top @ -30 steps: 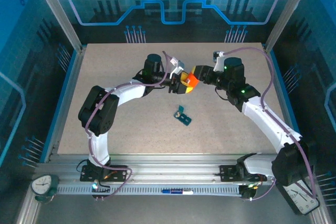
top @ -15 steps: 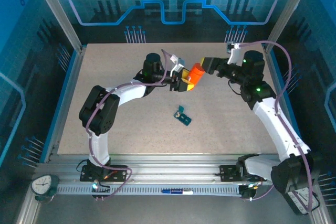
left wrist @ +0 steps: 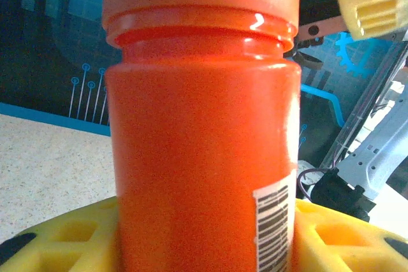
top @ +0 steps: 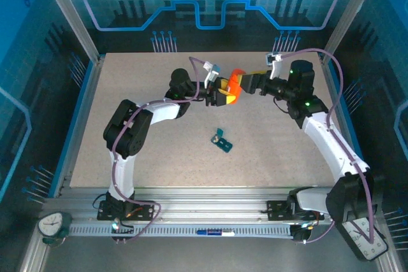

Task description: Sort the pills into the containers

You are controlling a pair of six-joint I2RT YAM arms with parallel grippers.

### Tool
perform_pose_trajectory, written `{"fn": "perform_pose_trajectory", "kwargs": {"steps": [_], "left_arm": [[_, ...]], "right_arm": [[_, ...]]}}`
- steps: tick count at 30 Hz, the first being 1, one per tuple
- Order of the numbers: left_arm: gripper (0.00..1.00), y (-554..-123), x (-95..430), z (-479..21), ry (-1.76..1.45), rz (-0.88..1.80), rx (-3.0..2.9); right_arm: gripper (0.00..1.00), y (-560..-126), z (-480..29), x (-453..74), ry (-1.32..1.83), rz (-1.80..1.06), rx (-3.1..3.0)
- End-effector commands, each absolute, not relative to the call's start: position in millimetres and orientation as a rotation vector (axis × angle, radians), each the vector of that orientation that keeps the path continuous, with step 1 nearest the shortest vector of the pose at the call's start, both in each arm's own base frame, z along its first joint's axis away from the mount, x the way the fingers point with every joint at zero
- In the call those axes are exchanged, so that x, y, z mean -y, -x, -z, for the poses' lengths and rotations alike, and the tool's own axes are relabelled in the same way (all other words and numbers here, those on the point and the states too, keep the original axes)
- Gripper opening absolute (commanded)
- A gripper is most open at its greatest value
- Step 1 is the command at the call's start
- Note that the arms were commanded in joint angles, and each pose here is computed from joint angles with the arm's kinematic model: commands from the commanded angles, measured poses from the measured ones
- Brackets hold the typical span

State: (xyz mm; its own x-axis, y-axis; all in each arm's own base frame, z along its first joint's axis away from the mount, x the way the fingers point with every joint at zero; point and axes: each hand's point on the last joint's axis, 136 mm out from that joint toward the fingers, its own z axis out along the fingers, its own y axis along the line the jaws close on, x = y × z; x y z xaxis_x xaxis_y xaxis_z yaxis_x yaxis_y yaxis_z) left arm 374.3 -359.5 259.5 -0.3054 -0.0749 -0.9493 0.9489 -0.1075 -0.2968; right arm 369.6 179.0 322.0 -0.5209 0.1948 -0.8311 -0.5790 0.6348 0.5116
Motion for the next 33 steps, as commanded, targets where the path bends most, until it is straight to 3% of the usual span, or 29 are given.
{"fn": "perform_pose_trajectory", "kwargs": {"steps": [1,10,18,33], "left_arm": [[0.00,-374,356,-272,-1.080,1.519,-1.246],[0.00,-372,356,-275,-1.093,1.518,-1.244],[0.00,-371,356,-274,-1.096,1.517,-1.244],[0.00,-373,352,-272,-1.111,1.514,-1.272]], "right_arm": [[0.84,-370,-332,-194,0.381,-0.972,-1.880],[0.78,-378,-333,-208,0.413,-0.962,-1.888],[0.52,-379,-330,-214,0.431,-0.993,-1.902],[0.21,-380,-327,-209,0.673,-1.084,-1.887]]}}
